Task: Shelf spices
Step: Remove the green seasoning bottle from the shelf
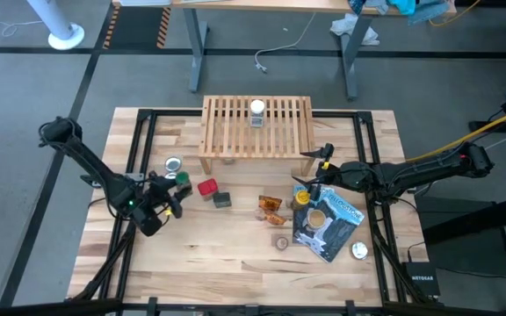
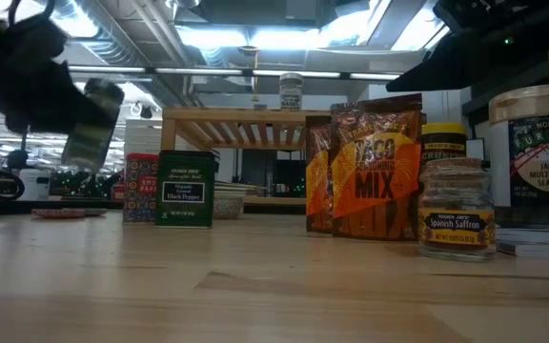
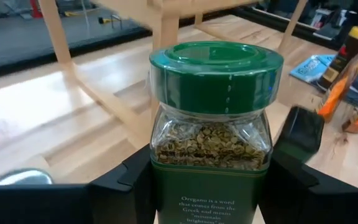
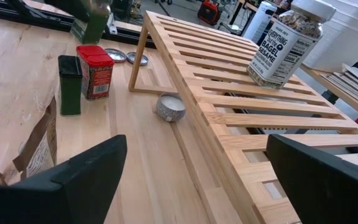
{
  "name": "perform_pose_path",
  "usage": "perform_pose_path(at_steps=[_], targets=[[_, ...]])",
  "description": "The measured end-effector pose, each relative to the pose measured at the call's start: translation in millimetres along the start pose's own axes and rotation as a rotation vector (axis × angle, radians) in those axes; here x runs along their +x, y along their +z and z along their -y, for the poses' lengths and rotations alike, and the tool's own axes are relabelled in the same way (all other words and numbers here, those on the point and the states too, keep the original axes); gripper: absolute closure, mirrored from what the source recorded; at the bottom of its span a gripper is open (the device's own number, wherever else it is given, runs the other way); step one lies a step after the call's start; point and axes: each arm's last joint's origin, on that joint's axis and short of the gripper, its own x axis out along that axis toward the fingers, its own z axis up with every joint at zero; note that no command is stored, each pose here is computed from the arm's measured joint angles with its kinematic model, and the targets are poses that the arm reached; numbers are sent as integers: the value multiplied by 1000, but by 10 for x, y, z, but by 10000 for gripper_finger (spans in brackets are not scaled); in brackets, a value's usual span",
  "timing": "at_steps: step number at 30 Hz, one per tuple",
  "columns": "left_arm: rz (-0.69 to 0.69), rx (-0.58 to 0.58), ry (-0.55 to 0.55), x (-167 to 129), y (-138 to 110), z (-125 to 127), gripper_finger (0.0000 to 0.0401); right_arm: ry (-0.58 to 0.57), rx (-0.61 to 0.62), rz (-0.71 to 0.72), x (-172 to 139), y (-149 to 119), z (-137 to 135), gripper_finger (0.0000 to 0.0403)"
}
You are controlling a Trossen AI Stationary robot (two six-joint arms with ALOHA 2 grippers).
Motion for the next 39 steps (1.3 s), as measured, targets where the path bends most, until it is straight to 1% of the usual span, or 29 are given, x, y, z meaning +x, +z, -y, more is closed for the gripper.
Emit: perform_pose_path(at_steps=[7,15,21,28,31,39], targets=[[31,-29,-47,34,-249,-86,208,0,0,0,0,0,1,10],[37,6,-46,83,-406,-166,208,0,0,0,0,0,1,10],[33,7,-35,103,-468,-206,208,0,0,0,0,0,1,10],[37,-11,-50,133,-555,-203,207,0,0,0,0,0,0,10],[36,2,-46,146,-591,-201,207,0,-1,0,0,0,0,10],[53,-3,-32,163,-632,-196,201,0,0,0,0,0,0,10]])
